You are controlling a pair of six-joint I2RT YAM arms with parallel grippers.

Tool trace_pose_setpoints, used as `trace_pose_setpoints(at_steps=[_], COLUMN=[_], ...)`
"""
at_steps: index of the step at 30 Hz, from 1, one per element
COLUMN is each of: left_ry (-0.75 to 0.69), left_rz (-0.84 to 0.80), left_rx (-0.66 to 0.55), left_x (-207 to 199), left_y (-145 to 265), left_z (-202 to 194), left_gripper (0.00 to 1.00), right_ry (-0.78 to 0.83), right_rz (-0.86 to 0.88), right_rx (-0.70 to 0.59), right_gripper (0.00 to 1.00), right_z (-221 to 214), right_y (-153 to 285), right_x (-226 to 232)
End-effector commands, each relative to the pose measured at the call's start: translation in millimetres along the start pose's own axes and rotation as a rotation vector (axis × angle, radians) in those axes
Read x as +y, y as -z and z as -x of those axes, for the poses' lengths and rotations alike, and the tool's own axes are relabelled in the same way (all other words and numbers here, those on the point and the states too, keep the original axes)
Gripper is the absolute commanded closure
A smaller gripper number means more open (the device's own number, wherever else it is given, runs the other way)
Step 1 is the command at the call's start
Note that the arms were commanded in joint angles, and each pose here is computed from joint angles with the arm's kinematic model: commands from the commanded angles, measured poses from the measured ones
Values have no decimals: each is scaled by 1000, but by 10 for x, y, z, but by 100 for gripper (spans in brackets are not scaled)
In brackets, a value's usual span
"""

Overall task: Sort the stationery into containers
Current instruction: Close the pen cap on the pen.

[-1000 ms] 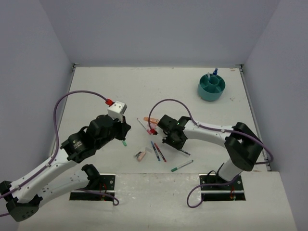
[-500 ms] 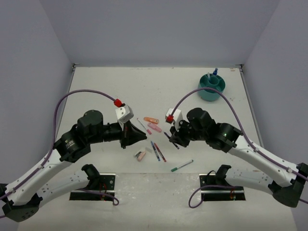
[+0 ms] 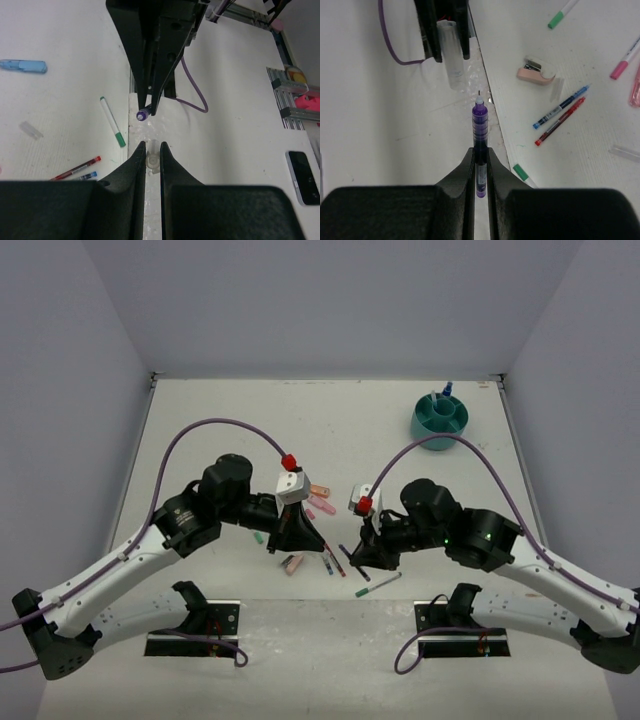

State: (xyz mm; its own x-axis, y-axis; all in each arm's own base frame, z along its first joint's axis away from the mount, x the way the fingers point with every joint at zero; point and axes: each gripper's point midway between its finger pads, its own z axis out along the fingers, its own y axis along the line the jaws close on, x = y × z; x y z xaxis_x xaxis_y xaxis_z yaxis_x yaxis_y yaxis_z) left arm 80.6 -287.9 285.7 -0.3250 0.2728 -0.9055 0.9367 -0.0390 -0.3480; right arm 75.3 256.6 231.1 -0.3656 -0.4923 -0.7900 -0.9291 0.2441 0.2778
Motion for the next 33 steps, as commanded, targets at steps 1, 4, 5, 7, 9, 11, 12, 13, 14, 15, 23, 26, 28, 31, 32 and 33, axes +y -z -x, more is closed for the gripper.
trace_pose_setpoints(at_steps=[1,4,5,7,9,11,12,13,14,15,23,26,28,31,32,33], left_ry=[-92,-79,-76,-78,-79,-83,-85,-88,-90,-91,-100,-96,-92,-92,-91,-89], left_rz=[-34,-30,-31,-38,-36,-28,-24,-18,-11,-6,0,-14,-37,-74,-83,-91], left_rx=[-76,-69,-73,-76,-81,-87,-89,-92,-93,-91,-92,-87,-80,-73,-71,-69], left_x=[-78,-35,-32,-39,-36,-36,-39,-40,-40,-38,-67,-81,-103,-155,-164,-173], left_y=[10,-26,-32,-38,-39,-25,-16,-6,3,12,51,43,31,24,21,17], left_z=[320,320,330,340,352,373,386,403,413,410,396,363,331,302,293,284], left_gripper=[100,100,100,100,100,100,100,100,100,100,100,100,100,100,100,100], right_ry=[4,3,-2,-16,-23,-29,-30,-32,-34,-37,-30,-20,-14,-5,-5,-5], right_rz=[111,108,109,116,120,121,122,120,117,114,116,105,83,68,67,66], right_rx=[-125,-110,-100,-79,-67,-45,-39,-30,-22,-17,-1,-17,-38,-53,-52,-51], right_gripper=[100,100,100,100,100,100,100,100,100,100,100,100,100,100,100,100], right_z=[209,159,141,104,84,44,35,22,9,-1,1,56,111,159,162,166], right_y=[101,92,73,36,10,-26,-35,-48,-59,-66,-100,-85,-62,-41,-44,-47], right_x=[259,249,241,244,244,244,246,243,238,234,259,251,224,210,206,202])
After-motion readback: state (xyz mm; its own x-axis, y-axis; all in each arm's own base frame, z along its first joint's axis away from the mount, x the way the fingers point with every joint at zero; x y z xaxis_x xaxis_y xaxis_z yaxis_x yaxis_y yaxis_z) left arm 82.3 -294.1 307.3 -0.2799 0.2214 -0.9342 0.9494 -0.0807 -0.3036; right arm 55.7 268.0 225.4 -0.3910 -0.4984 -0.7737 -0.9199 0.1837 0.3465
